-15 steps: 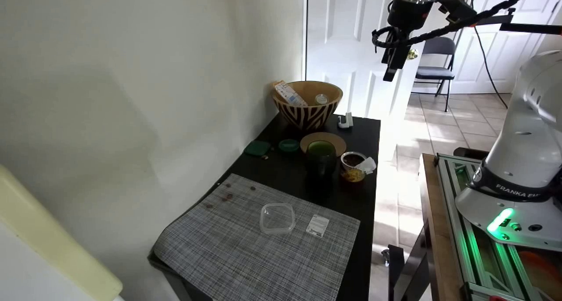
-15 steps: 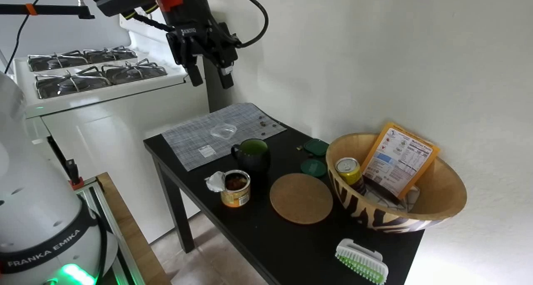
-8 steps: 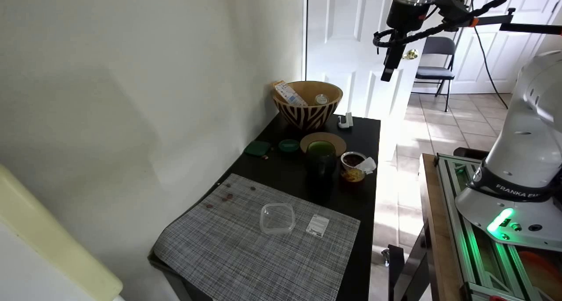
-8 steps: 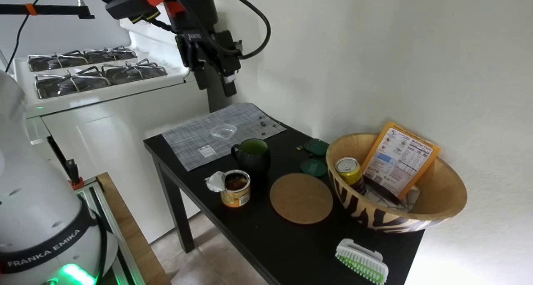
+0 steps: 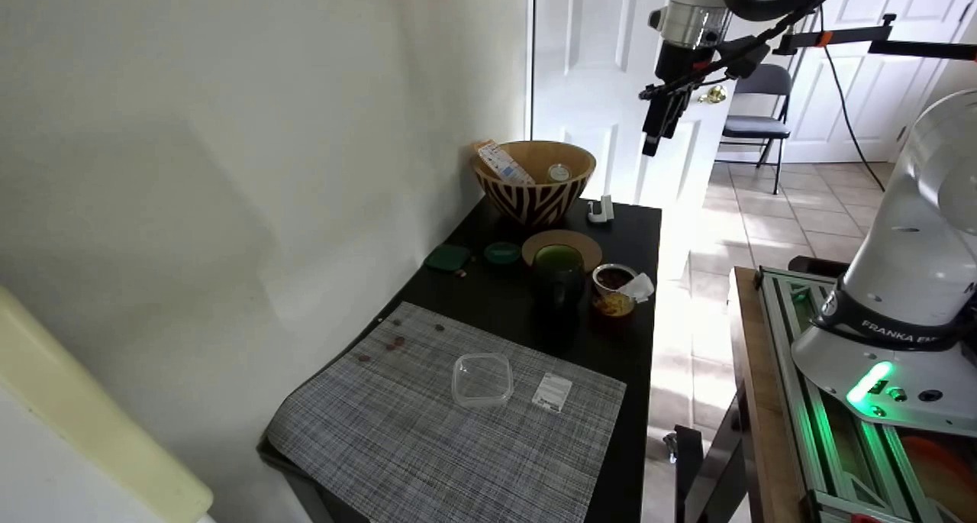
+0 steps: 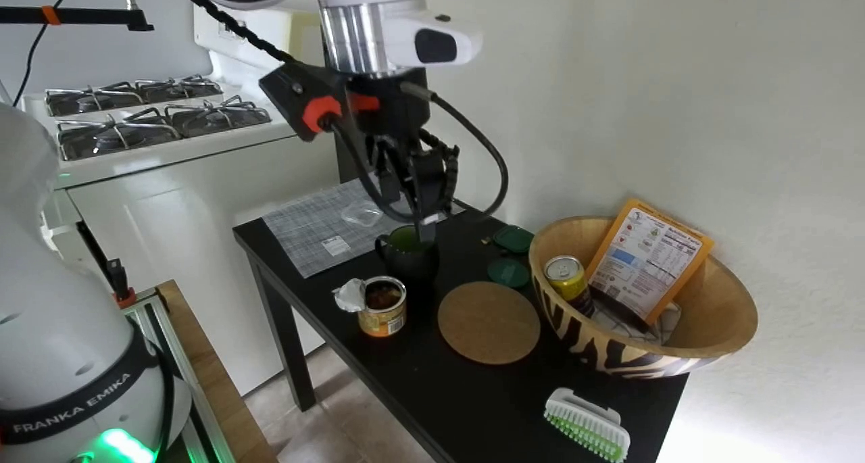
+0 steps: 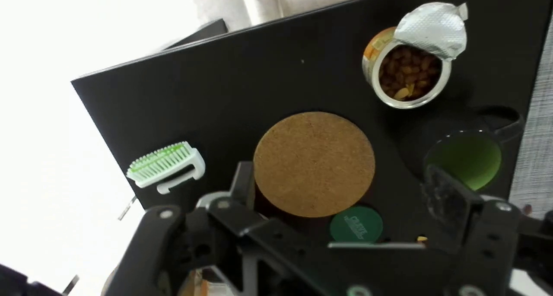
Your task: Put the brush in the brown bowl
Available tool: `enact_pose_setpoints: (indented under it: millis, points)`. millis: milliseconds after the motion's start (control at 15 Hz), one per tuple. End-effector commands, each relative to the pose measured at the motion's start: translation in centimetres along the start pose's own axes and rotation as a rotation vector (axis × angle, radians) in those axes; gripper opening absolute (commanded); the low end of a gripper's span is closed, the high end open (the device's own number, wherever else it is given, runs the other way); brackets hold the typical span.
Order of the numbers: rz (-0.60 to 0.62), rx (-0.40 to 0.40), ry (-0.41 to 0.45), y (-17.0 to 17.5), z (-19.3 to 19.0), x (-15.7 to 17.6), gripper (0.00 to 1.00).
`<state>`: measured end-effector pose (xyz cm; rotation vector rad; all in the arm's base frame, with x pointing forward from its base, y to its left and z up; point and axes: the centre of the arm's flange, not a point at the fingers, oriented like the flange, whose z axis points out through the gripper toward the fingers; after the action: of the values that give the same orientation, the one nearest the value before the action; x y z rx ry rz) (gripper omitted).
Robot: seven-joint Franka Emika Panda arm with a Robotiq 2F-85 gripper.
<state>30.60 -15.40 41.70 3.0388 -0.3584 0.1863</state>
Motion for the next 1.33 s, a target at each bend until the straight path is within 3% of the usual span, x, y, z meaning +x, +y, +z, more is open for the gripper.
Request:
enact_pose_setpoints:
  millis: [0, 333, 600, 667, 733, 1067, 1267]
  points:
    - [0.089, -0.01, -0.063, 2.7, 6.0, -2.4, 1.0]
    - [0.133, -0.126, -0.186, 7.6, 10.5, -5.0, 1.0]
    - [0.074, -0.334, -0.259, 9.9, 13.1, -6.1, 1.0]
    - [0.06, -0.332, -0.273, 10.0, 13.3, -6.1, 1.0]
    - [0.075, -0.278, -0.257, 11.2, 10.9, -3.4, 1.0]
    - [0.057, -0.306, -0.283, 11.2, 12.0, -3.4, 1.0]
    - [0.173, -0.259, -0.092, 11.6, 12.7, -3.9, 1.0]
